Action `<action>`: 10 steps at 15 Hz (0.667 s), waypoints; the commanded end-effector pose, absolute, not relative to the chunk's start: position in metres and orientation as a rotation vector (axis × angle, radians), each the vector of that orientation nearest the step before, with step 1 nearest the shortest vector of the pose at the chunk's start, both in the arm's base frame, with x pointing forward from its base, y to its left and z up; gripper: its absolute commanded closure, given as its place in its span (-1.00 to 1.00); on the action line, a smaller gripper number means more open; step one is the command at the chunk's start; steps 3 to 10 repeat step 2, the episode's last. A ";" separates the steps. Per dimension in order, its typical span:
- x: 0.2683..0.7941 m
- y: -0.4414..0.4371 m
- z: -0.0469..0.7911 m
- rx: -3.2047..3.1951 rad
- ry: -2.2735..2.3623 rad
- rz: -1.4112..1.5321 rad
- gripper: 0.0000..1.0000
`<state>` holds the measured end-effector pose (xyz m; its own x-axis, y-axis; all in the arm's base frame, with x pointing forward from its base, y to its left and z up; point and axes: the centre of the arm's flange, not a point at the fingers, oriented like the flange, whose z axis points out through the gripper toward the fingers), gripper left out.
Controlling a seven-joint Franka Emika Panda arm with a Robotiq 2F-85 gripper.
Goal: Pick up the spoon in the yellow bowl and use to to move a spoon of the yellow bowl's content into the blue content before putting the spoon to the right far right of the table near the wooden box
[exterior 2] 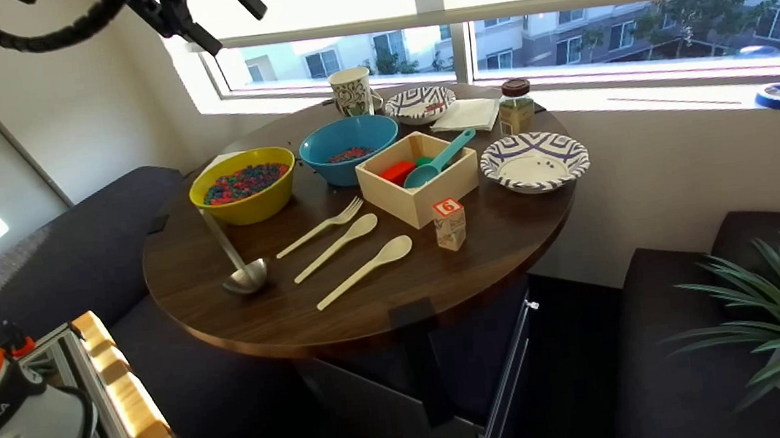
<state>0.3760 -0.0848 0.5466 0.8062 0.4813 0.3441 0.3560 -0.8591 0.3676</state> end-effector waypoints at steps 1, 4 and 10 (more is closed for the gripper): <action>0.374 -0.083 0.551 2.697 0.651 0.639 -1.00; 0.373 -0.083 0.553 2.691 0.655 0.645 -1.00; 0.373 -0.083 0.553 2.691 0.655 0.645 -1.00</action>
